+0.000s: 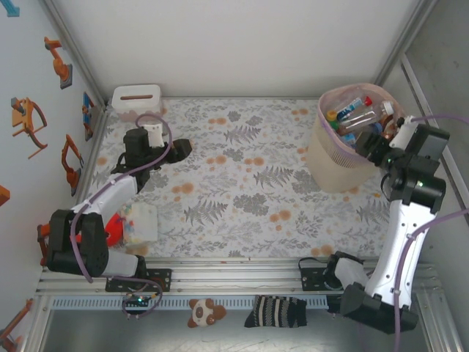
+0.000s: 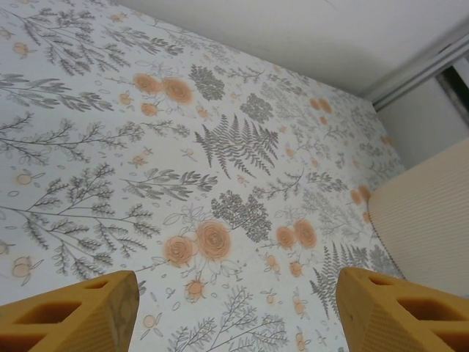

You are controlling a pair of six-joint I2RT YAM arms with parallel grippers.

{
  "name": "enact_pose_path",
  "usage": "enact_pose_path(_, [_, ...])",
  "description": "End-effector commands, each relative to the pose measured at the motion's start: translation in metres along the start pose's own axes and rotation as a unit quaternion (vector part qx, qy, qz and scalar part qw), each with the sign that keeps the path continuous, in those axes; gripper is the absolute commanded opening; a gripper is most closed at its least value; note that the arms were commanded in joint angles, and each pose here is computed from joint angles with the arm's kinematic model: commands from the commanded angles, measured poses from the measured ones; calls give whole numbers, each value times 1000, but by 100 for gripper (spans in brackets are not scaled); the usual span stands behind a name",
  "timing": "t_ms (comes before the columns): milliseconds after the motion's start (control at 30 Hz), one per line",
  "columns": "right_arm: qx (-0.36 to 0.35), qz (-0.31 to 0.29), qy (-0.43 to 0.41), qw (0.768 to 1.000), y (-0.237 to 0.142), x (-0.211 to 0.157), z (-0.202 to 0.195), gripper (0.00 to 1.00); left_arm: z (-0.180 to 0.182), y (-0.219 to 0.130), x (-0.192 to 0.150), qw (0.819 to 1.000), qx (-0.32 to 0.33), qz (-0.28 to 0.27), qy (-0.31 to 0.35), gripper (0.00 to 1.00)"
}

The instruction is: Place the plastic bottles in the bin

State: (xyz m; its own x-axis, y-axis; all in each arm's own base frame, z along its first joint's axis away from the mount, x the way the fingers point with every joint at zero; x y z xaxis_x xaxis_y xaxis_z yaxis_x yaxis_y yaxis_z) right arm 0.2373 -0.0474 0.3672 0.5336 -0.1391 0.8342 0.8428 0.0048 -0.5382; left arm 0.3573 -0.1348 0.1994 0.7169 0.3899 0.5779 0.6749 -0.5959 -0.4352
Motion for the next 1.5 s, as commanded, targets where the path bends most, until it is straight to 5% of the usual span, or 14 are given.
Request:
enact_pose_path(0, [-33,46,2,998,-4,-35,-7,83,-2,-15,7,999,24,-12,37,73])
enact_pose_path(333, [-52,84,-2,995,17,-94,-16,88,5,-32,3,997,58,-27,45,79])
enact_pose_path(567, [-40,35,-48,997,66,-124,-25,88,14,-41,2,994,93,-42,51,83])
enact_pose_path(767, [-83,-6,-43,996,108,-161,-47,87,29,-52,3,984,152,-67,60,98])
enact_pose_path(867, [-107,-34,-53,992,124,-171,-55,87,42,-57,2,975,196,-79,67,97])
enact_pose_path(1233, [-31,-101,-96,990,167,-167,-34,82,92,-79,6,916,346,-154,133,97])
enact_pose_path(1467, [14,-122,-148,981,200,-149,-13,82,108,-55,3,908,335,-159,195,97])
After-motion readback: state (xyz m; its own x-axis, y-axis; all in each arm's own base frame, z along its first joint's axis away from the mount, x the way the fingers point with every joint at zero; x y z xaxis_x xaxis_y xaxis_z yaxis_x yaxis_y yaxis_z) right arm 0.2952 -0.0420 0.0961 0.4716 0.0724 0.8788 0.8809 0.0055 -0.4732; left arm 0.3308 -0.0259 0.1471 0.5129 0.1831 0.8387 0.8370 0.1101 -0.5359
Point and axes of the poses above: each hand's point on the last joint's axis, 136 mm out from that joint toward the fingers, its own y axis out along the fingers, its own z axis along the line the jaws close on, x = y × z, the point moved 4 cm from there along -y, back along the fingers, and after that the axes turned 13 degrees about -y, right-handed, at the moved point
